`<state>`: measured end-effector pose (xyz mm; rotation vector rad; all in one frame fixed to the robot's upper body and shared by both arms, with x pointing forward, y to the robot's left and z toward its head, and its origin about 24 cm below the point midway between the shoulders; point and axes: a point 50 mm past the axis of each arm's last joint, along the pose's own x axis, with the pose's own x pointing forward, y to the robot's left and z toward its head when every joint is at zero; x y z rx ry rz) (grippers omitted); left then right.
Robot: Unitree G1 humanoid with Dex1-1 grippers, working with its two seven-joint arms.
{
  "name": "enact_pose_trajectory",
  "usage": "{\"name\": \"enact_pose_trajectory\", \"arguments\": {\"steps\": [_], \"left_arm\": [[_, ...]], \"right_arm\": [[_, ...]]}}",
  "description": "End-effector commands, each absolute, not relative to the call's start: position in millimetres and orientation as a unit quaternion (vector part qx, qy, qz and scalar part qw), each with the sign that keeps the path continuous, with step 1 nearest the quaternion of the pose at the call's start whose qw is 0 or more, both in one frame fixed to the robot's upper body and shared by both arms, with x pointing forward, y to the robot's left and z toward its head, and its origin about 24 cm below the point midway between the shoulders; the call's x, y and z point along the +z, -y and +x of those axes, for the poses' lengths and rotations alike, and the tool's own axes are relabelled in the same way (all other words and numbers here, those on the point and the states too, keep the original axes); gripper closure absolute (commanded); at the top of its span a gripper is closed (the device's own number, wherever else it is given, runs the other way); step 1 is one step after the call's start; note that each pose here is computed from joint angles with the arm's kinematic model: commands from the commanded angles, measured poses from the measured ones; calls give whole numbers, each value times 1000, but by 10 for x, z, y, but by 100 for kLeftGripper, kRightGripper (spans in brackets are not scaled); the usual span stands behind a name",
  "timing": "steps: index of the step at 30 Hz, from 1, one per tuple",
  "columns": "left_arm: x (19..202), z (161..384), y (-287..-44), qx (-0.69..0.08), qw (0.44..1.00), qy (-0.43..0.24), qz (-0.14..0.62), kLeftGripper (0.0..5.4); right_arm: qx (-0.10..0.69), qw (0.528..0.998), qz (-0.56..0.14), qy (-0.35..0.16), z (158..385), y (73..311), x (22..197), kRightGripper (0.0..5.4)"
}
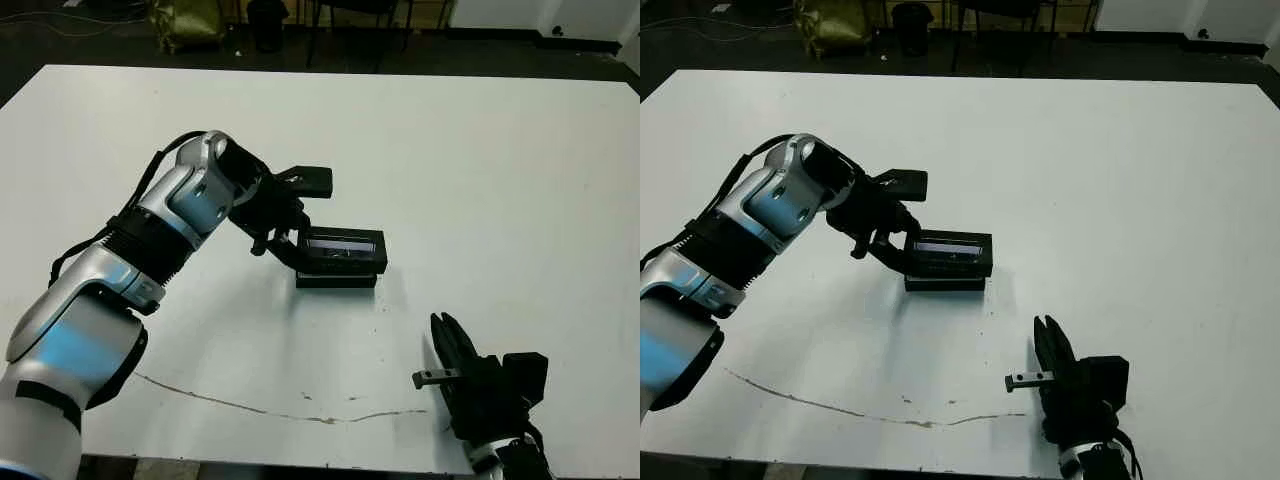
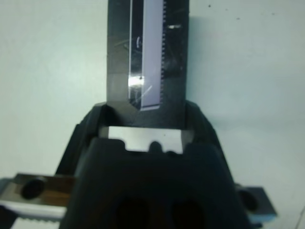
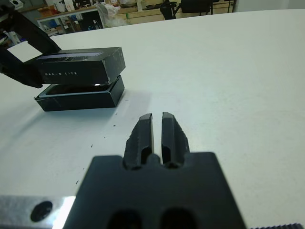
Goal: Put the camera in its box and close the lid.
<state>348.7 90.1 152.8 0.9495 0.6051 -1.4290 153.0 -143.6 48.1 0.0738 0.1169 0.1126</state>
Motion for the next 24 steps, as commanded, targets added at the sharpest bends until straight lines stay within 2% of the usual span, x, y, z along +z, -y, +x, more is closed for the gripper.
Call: {"name": "enact_pose_trajectory", "arguments": {"steps": [1,15,19,24], "left_arm": [[1439,3484,-933,-616,614,-285,403,317],[1401,3473,-955,-617,606,-288,410,317],[1383,3471,-958,-610,609,-302,407,317],[1362,3460,-959,-610,605,-306,411,317]], "right_arm": [[42,994,41,-96,1425,1453,391,540],[37,993,41,-103,1425,1441,375,540],[45,994,49,-88,1431,1446,364,540],[41,993,39,-102,1423,1449,366,540]]}}
